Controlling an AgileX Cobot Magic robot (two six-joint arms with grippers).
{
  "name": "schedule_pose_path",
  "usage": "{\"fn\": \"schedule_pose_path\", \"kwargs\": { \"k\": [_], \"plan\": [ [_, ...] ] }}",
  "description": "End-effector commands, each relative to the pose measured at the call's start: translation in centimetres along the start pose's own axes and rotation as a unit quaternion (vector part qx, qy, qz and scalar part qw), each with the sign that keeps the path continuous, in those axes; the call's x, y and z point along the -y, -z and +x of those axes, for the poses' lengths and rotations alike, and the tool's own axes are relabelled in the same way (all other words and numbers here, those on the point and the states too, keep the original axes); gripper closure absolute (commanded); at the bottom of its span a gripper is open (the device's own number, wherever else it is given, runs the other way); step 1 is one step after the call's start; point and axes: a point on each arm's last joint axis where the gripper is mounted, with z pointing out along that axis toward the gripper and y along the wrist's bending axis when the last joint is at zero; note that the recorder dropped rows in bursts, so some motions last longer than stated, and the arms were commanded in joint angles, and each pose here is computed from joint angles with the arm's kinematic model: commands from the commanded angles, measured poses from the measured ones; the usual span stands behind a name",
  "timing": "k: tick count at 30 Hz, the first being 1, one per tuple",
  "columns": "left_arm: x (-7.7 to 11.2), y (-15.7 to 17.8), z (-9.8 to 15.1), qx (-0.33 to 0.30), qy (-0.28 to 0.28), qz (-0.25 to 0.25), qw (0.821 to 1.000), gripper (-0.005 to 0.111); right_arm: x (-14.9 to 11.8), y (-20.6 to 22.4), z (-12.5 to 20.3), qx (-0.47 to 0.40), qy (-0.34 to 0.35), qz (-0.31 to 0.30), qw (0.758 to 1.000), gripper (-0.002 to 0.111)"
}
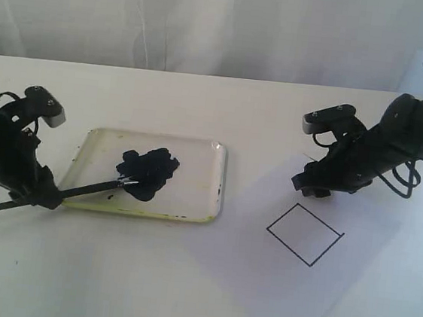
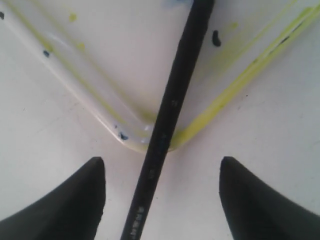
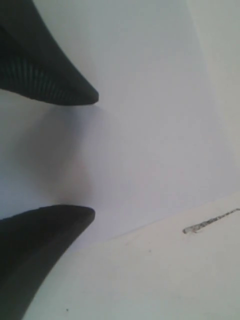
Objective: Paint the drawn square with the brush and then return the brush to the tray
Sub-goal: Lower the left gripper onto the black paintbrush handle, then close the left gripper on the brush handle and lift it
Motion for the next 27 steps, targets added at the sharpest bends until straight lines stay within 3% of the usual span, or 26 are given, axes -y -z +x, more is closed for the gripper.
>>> {"fn": "schedule_pose_path", "kwargs": {
  "k": [1,11,27],
  "plan": [
    [-0.7,0.7,0.7,0.033,0.021,0.027,0.999,0.04,0.0,-0.3,0.2,-0.006,0.004,-0.003,1.0,0.053],
    [-1.0,0.1,1.9,0.007,-0.033,0.059,0.998,0.04,0.0,-0.3,0.2,-0.006,0.004,-0.003,1.0,0.053],
    [-1.9,-1.9,2.8,-0.02,-0.037,0.048,0.998,0.041,0.0,-0.3,0.2,-0.006,0.003,-0.003,1.0,0.053]
  ]
}}
